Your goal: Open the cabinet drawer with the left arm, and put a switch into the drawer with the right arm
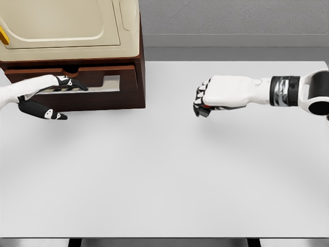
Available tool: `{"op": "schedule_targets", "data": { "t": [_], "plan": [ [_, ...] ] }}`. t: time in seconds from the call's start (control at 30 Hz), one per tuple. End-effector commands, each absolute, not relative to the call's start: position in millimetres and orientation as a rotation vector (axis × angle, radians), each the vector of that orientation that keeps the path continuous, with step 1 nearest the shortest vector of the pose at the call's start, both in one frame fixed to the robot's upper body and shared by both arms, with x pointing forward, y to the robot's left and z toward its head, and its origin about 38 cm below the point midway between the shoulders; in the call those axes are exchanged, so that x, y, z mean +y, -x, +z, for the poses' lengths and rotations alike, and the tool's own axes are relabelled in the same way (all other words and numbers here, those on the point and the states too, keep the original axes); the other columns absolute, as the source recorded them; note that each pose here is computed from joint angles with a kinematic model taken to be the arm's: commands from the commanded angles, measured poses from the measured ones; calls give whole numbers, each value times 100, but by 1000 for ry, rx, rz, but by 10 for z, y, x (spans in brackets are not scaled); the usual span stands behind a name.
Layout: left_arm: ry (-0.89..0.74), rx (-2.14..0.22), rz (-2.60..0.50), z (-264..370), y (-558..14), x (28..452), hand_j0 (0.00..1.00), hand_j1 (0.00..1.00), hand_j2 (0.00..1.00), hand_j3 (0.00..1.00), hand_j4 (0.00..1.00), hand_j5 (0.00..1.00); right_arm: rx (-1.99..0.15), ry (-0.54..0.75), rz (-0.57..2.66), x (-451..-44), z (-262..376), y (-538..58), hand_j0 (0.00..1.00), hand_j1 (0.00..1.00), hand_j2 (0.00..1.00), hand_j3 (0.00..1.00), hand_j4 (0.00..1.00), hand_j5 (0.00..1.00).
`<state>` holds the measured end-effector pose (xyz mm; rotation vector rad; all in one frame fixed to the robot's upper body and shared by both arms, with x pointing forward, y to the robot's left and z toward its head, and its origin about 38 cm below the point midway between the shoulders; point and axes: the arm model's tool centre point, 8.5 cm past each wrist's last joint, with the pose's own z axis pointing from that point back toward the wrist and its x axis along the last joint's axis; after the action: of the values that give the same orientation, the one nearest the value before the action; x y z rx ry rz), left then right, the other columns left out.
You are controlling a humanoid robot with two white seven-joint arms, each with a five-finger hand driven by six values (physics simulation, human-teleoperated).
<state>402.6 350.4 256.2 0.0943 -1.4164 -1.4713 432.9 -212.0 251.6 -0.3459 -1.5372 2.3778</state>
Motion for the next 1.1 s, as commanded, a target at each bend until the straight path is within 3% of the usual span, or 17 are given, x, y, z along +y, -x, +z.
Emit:
{"op": "schedule_targets", "data": {
  "t": [0.0,1.07],
  "plan": [
    [-67,-1414,-1492,2546,-3987,3465,84,84,84,84,84,84,-1557,316,2377,-2018,2483,-4322,51,51,51,51,51,51],
    [-44,-1424,-1515,2609,-3811,3530,84,84,84,84,84,84,-1694,356,2392,-1525,2925,-4543,51,51,51,51,51,51]
  ]
}}
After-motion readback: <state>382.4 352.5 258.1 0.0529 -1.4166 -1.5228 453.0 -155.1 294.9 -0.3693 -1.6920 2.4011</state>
